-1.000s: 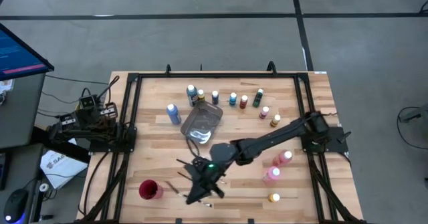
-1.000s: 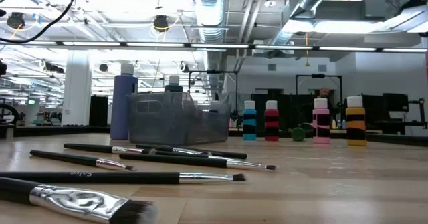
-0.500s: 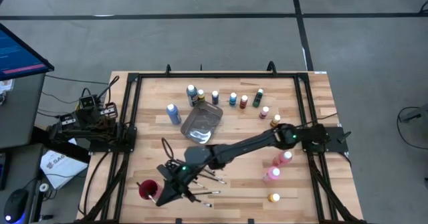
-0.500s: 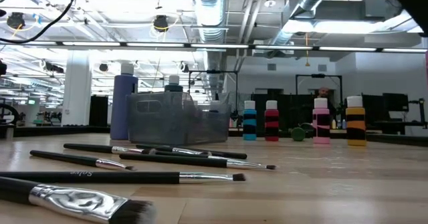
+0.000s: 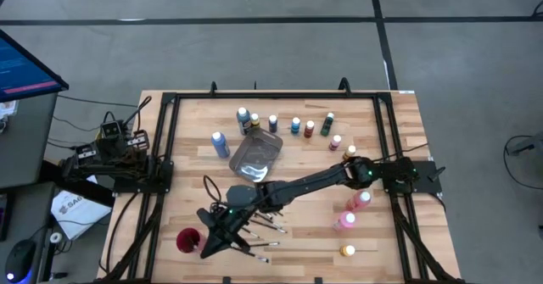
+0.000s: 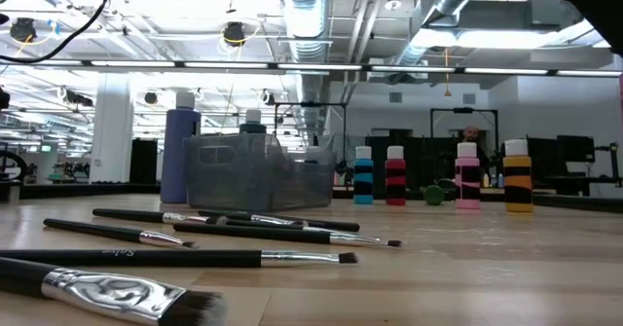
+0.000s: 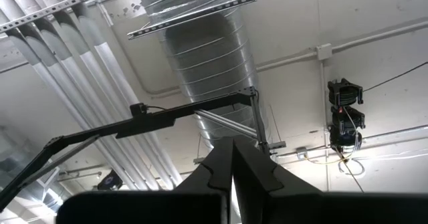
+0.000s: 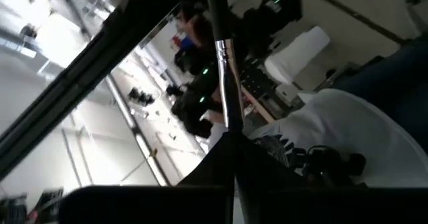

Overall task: Pick & Place Paint Supplies
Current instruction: Put the silver paintbrush into the red cup

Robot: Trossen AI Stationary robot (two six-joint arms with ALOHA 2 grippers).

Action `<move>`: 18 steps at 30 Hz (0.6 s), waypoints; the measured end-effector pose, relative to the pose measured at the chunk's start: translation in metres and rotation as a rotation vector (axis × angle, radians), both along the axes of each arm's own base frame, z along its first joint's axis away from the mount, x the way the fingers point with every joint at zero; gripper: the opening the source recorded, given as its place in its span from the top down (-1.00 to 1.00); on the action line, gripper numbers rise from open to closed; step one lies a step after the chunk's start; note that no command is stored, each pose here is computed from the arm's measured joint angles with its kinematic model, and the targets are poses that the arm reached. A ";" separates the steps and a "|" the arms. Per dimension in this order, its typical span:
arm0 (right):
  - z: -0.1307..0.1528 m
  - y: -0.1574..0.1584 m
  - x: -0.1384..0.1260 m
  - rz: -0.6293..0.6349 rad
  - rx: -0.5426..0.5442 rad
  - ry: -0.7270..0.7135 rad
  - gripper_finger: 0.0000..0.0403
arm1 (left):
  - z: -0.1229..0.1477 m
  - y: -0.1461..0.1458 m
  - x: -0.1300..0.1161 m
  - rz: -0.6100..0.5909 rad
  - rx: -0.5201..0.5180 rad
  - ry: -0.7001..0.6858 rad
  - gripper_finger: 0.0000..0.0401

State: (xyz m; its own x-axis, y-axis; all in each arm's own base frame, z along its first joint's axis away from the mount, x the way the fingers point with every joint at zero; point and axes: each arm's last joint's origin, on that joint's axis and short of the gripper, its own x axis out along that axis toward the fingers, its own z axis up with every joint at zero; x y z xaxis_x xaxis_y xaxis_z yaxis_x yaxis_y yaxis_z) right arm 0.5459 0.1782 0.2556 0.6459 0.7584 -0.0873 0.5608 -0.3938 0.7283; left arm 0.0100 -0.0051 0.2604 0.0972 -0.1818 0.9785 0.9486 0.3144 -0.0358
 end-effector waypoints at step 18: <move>-0.015 -0.002 -0.002 -0.012 0.007 0.214 1.00 | 0.000 0.000 0.000 0.000 0.000 0.000 0.99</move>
State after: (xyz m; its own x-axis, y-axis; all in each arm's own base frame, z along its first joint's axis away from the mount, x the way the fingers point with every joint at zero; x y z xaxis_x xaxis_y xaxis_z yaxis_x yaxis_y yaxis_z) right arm 0.5440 0.1759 0.2406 0.6220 0.7520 -0.2184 0.6979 -0.4060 0.5900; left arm 0.0100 -0.0051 0.2604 0.0970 -0.1818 0.9785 0.9486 0.3144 -0.0356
